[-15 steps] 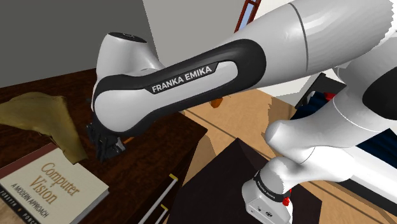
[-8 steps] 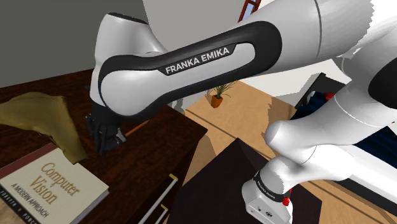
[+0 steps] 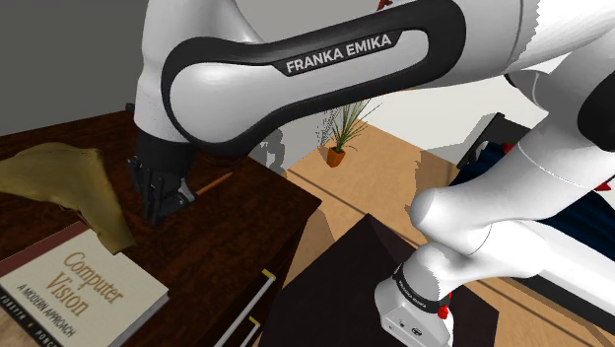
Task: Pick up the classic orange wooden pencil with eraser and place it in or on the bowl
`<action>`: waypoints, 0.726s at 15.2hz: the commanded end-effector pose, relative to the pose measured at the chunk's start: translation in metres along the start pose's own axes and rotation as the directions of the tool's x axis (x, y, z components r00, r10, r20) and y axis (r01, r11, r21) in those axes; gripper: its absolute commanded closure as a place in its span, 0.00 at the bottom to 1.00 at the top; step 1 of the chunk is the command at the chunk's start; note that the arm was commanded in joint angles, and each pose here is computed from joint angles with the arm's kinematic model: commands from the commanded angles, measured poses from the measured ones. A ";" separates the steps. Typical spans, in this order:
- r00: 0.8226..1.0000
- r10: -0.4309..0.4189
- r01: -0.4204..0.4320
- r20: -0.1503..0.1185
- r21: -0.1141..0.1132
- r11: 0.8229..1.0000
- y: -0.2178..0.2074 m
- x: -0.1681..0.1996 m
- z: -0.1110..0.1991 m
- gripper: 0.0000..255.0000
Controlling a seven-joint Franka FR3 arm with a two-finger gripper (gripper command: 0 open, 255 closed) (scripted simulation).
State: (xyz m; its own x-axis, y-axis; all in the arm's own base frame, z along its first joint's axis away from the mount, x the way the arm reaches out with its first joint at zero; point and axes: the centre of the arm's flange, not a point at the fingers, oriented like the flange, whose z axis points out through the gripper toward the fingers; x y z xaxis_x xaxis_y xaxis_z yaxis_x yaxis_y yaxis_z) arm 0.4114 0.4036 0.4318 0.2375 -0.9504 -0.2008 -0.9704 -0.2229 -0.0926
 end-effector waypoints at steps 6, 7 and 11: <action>1.000 0.000 0.000 -0.001 0.000 1.000 -0.004 -0.008 -0.036 1.00; 1.000 0.000 0.000 -0.001 0.000 1.000 -0.004 -0.009 -0.041 1.00; 1.000 0.000 0.000 -0.001 0.000 1.000 -0.006 -0.013 -0.061 1.00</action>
State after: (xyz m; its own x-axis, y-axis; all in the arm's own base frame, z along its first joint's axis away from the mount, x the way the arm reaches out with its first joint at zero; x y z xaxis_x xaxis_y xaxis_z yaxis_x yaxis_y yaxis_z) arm 0.4108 0.4048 0.4885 0.2378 -0.9504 -0.2005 -0.9704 -0.2233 -0.0924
